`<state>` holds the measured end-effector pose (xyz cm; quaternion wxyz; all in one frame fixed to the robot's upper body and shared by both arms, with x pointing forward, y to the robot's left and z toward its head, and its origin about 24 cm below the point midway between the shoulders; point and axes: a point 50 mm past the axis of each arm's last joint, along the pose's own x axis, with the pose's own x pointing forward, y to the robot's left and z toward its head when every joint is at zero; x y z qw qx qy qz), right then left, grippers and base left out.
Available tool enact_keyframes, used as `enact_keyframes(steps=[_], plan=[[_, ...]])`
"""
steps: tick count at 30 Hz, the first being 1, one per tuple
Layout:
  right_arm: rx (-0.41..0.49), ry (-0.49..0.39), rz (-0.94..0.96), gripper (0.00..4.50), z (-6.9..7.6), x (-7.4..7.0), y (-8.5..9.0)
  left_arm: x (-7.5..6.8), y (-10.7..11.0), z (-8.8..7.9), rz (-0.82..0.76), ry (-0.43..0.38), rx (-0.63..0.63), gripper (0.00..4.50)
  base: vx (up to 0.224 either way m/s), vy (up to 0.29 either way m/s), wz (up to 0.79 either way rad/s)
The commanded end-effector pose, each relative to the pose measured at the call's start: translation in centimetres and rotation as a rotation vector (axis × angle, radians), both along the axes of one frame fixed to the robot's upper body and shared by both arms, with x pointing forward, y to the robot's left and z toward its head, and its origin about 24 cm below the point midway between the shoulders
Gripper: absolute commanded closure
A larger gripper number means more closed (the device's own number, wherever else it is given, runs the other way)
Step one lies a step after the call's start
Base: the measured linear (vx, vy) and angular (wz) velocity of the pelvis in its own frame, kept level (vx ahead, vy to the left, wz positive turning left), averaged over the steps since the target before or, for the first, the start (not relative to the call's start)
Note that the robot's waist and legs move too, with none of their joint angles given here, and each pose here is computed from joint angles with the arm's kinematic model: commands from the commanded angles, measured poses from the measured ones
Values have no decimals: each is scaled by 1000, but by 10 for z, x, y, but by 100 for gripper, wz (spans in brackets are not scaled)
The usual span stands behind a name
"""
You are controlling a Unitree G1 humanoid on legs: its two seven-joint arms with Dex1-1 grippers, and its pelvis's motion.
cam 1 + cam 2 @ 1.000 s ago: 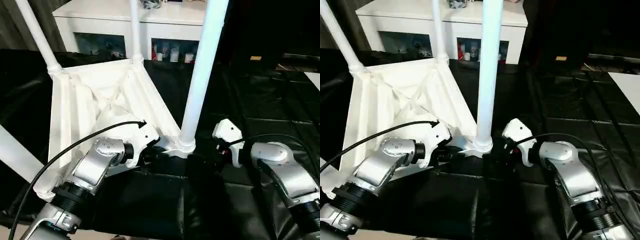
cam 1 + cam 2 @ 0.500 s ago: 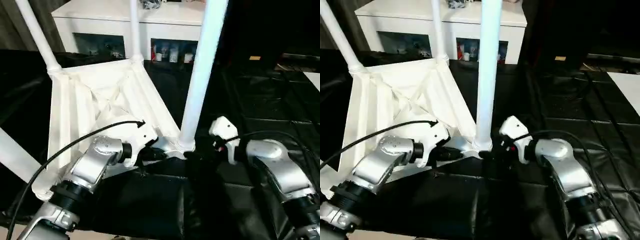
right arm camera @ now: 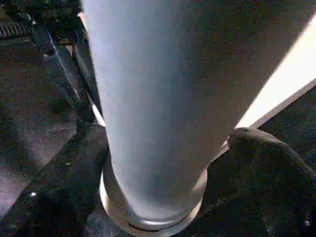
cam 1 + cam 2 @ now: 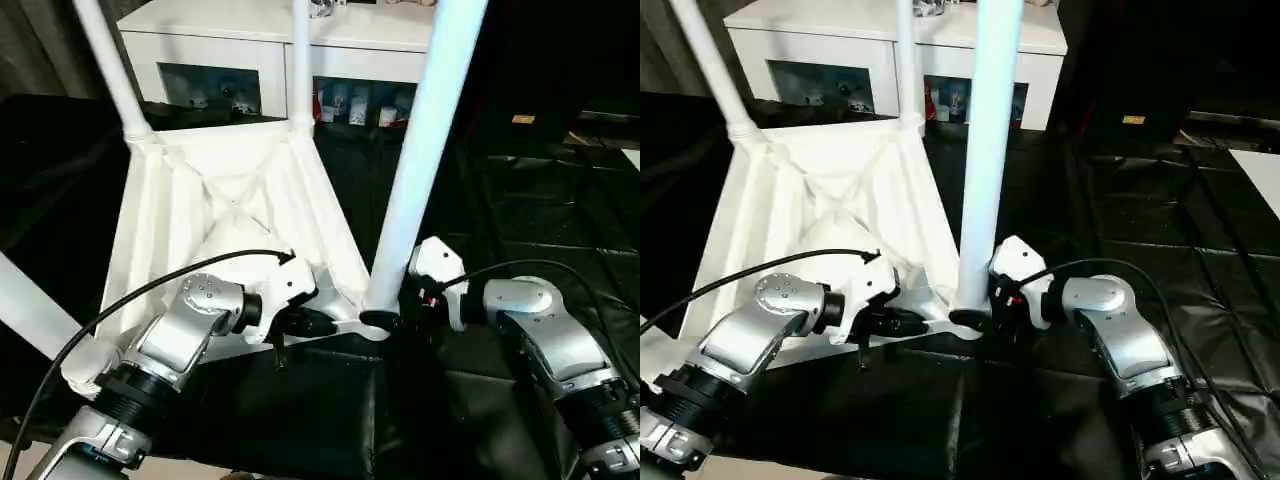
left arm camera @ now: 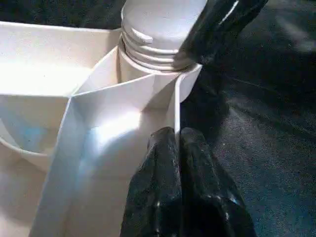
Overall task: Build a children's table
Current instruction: Rotate leg to tighten
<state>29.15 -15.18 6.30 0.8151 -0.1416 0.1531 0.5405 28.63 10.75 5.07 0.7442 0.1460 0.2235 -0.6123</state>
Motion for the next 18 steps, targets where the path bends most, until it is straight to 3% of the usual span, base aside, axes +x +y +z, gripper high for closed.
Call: enact_keyframes(steps=[1,10,14,18], plan=[[21,17,27,80,3,0,1,-9,-11,-4,-82,38,-28,450,0,0,0],[27,31,38,162,0,-3,3,-9,-10,-5,-79,40,-26,450,0,0,0],[34,25,-58,191,-7,3,3,-7,-9,-6,-46,38,-25,450,0,0,0],[38,16,-219,201,-17,12,10,7,-17,-5,98,12,-36,450,0,0,0]])
